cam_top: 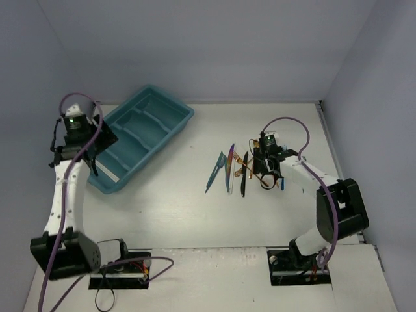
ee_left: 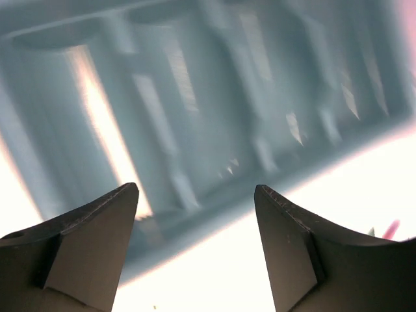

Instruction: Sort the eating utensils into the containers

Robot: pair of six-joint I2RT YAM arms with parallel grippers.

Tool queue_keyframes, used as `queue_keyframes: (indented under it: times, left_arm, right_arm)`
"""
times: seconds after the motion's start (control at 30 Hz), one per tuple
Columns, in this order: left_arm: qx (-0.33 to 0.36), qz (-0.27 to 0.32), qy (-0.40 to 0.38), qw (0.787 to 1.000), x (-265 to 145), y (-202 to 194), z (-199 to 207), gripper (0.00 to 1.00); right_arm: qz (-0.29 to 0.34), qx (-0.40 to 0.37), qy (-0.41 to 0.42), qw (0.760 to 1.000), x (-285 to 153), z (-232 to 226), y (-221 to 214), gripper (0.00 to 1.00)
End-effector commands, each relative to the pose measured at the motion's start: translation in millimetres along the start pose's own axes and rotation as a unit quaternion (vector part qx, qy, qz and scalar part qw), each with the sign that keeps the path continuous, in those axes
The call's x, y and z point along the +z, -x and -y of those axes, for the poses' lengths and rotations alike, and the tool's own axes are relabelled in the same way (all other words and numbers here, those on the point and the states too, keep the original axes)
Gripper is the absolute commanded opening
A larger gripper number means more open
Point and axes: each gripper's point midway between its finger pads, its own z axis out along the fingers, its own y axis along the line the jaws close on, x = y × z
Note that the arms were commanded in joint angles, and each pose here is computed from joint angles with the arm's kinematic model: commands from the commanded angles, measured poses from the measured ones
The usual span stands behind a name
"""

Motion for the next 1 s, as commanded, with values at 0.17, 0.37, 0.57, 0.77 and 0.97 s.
queue_keyframes:
  times: [0.17, 0.37, 0.57, 0.77, 0.97]
  left_arm:
    - [0.178, -0.023, -0.144, 0.973, -43, -80, 71, 0.69]
    - [0.199, -0.027, -0.15, 0.968, -41, -98, 60, 0.69]
    - [0.201, -0.04, -0.155, 0.966, -36, -104, 62, 0.69]
    - [0.202, -0.037, -0.159, 0.966, -38, -103, 63, 0.69]
    - [0.205, -0.031, -0.166, 0.964, -41, -101, 66, 0.69]
  right_arm:
    - [-0.014, -0.021, -0.001, 1.0, 33, 7, 24, 0.35]
    - [-0.038, -0.033, 0.008, 0.999, 48, 3, 15, 0.35]
    - [-0.059, -0.045, 0.013, 0.997, 59, 2, 4, 0.3]
    - [-0.064, -0.055, 0.024, 0.996, 60, -1, 1, 0.12]
    - [-0.04, -0.056, 0.043, 0.997, 45, -11, 17, 0.0]
